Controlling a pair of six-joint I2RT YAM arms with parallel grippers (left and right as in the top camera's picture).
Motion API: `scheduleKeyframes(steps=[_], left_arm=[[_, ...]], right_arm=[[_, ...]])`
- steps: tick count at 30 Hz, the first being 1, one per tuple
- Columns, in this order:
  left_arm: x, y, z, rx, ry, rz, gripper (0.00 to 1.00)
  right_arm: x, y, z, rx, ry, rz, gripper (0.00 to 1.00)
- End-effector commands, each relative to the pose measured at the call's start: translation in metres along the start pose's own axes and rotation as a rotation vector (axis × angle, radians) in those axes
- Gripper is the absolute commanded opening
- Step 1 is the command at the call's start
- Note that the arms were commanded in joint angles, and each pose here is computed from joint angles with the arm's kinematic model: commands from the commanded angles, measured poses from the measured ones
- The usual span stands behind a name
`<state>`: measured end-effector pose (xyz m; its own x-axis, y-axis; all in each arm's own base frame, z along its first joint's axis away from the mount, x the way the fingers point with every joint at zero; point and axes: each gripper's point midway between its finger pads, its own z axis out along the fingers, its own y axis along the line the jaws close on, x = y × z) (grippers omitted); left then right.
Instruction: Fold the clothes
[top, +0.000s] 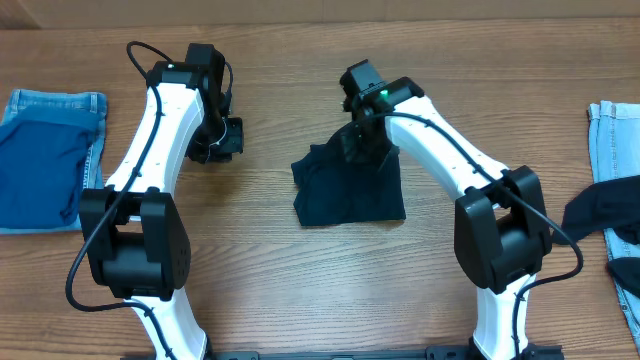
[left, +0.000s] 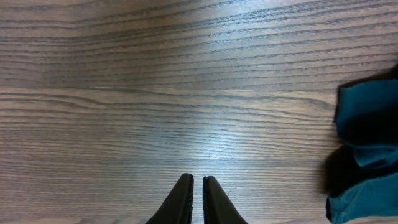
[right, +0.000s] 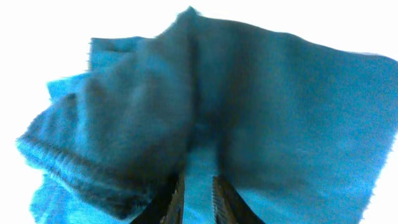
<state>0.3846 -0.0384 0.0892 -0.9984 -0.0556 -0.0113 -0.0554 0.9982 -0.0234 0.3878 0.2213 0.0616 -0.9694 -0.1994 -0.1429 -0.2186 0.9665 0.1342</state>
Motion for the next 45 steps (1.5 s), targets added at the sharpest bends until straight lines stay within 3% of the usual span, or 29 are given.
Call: scheduleKeyframes(steps=[1, 2, 3, 7, 13, 17, 23, 26, 27, 28, 36, 37, 38, 39, 40, 42, 45], left_arm=[[-0.006, 0.000, -0.013, 0.003, -0.042, 0.017, 0.11], [-0.006, 0.000, -0.013, 0.003, -0.042, 0.017, 0.11], [-0.006, 0.000, -0.013, 0.003, -0.042, 0.017, 0.11], [-0.004, 0.001, -0.013, 0.001, -0.034, 0.017, 0.11], [-0.003, 0.001, -0.013, 0.002, -0.031, 0.017, 0.11], [-0.003, 0.001, -0.013, 0.001, -0.031, 0.017, 0.11], [-0.005, 0.001, -0.013, 0.002, -0.039, 0.017, 0.11], [-0.005, 0.001, -0.013, 0.002, -0.038, 0.017, 0.11], [-0.005, 0.001, -0.013, 0.002, -0.038, 0.017, 0.11], [-0.005, 0.001, -0.013, 0.002, -0.038, 0.017, 0.11], [-0.005, 0.001, -0.013, 0.002, -0.038, 0.017, 0.11], [-0.005, 0.001, -0.013, 0.002, -0.036, 0.017, 0.11], [-0.004, 0.001, -0.013, 0.002, -0.034, 0.017, 0.11], [-0.004, 0.001, -0.013, 0.001, -0.034, 0.017, 0.11], [-0.004, 0.001, -0.013, 0.002, -0.034, 0.017, 0.11], [-0.004, 0.001, -0.013, 0.002, -0.034, 0.017, 0.11], [-0.004, 0.001, -0.013, 0.002, -0.035, 0.017, 0.12]], right_arm=[[-0.005, 0.029, 0.002, -0.051, -0.041, -0.051, 0.22], [-0.014, 0.038, 0.001, -0.067, -0.084, -0.068, 0.26], [-0.021, 0.043, 0.001, -0.079, -0.117, -0.076, 0.40], [-0.050, 0.052, -0.006, -0.115, -0.237, -0.081, 0.62], [-0.047, 0.003, -0.005, -0.038, -0.185, 0.001, 0.64], [-0.037, -0.040, -0.010, 0.008, -0.113, 0.089, 0.60], [0.008, -0.071, -0.012, 0.059, 0.080, 0.136, 0.59], [0.015, -0.072, -0.012, 0.064, 0.107, 0.126, 0.70], [0.017, -0.072, -0.010, 0.065, 0.113, 0.126, 0.78], [0.018, -0.072, -0.010, 0.065, 0.119, 0.119, 0.79], [0.037, -0.075, 0.026, 0.040, 0.143, 0.080, 0.78], [0.040, -0.078, 0.034, 0.041, 0.138, 0.084, 0.67], [0.045, -0.088, 0.042, 0.071, 0.137, 0.113, 0.41], [0.047, -0.101, 0.044, 0.125, 0.132, 0.174, 0.29], [0.050, -0.117, 0.044, 0.189, 0.125, 0.250, 0.24], [0.053, -0.140, 0.041, 0.266, 0.116, 0.362, 0.28], [0.054, -0.147, 0.040, 0.235, 0.123, 0.414, 0.34]])
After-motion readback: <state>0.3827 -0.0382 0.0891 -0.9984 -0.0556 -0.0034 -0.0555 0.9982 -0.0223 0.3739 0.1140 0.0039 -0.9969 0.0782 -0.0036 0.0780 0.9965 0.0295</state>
